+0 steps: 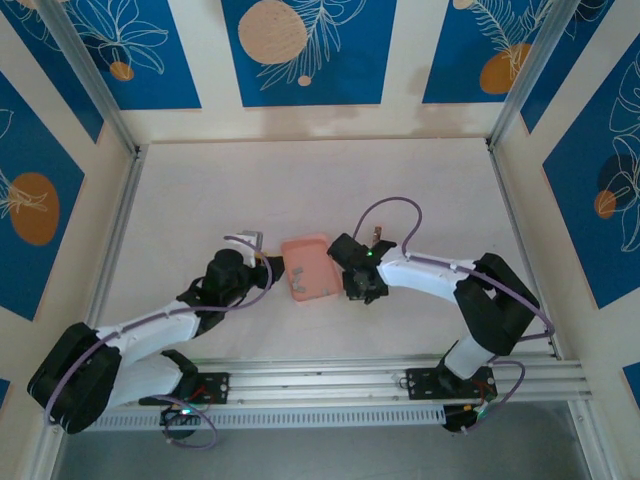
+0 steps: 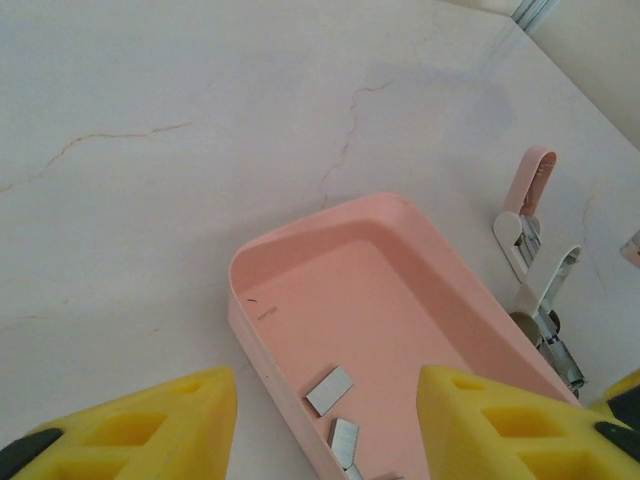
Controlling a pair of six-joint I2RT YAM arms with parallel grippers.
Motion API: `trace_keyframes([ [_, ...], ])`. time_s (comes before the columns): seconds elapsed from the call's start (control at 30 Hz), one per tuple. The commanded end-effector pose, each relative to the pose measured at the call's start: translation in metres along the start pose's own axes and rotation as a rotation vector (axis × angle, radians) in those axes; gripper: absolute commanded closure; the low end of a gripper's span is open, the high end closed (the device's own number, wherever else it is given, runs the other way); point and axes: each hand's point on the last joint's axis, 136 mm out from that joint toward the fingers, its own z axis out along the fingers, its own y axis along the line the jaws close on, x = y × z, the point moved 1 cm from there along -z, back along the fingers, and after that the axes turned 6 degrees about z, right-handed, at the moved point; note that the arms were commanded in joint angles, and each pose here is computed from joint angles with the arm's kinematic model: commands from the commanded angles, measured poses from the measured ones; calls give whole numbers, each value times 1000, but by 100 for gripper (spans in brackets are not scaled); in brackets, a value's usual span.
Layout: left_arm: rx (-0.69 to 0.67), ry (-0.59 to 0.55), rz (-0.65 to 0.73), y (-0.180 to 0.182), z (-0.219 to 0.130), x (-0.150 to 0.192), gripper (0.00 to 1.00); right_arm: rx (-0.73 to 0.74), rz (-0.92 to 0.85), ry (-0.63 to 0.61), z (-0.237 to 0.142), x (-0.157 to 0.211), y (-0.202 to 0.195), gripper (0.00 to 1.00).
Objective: Load the staples into the stapler
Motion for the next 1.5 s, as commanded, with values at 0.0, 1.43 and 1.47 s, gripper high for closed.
trace_keyframes([
  [0.0,-5,-9,20,2,-4,-1,49,-8,15,19,-12,8,-4,67],
  [1.43,-25,5,18,7,-1,5,49,25,8,95,11,-44,3,77],
  [1.47,-23,4,19,6,-1,4,49,25,7,97,11,-44,3,77],
])
